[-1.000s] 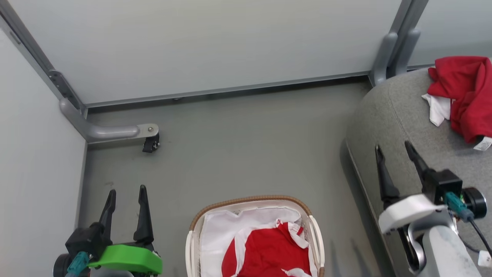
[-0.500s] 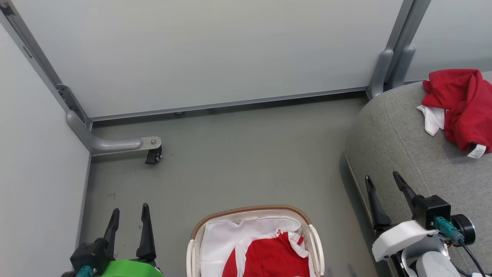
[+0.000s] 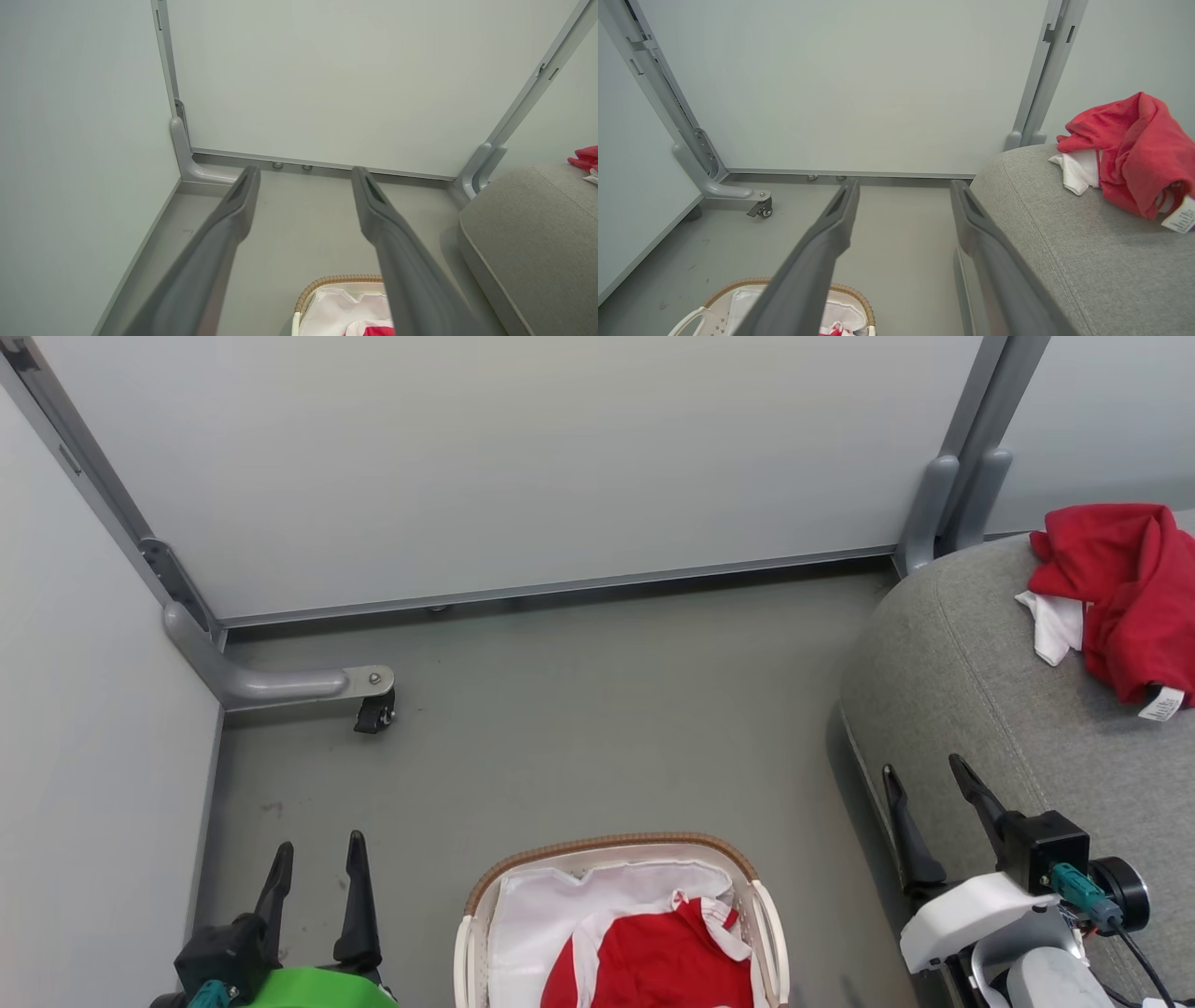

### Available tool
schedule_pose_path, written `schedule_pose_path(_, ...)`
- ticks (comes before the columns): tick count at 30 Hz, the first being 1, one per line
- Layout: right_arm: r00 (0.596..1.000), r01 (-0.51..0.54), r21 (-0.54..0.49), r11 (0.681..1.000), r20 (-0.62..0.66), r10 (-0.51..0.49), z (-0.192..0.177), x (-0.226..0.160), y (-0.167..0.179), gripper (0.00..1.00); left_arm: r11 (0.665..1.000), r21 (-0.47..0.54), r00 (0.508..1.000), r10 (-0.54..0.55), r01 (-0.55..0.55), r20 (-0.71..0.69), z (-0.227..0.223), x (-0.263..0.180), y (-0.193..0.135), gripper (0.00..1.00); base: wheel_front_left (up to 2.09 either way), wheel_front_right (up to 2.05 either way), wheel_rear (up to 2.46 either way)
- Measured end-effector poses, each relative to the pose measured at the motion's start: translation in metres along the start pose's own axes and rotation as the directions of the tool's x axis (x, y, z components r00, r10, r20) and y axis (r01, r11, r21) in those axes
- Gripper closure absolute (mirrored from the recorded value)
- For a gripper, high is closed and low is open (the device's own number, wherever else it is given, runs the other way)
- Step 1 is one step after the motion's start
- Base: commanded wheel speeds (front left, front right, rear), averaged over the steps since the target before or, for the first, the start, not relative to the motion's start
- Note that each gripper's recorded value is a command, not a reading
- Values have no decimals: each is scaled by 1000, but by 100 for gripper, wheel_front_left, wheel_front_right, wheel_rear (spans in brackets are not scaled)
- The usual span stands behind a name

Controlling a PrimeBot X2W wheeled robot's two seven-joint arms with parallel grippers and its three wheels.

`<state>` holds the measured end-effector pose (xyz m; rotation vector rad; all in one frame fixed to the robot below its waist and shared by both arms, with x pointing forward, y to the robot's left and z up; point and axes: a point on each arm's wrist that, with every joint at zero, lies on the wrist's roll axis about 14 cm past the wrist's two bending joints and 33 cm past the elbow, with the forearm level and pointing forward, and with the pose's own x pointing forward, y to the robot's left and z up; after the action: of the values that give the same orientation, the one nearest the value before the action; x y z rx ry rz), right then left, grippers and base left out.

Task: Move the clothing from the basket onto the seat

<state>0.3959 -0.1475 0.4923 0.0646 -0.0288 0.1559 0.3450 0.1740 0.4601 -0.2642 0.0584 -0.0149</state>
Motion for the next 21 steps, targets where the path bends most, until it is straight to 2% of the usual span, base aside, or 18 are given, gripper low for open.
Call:
schedule_pose_path(12, 1000, 8, 5, 1000, -2, -8, -1, 3, -3, 0, 1000, 6, 1000, -25, 25, -19, -6, 4, -7, 0, 0, 0, 0)
schedule_pose_path(21, 999, 33, -9, 999, 30, -32, 6, 30, -15, 0, 984, 27, 980, -170, 174, -103, -30, 37, -48, 0, 0, 0, 0)
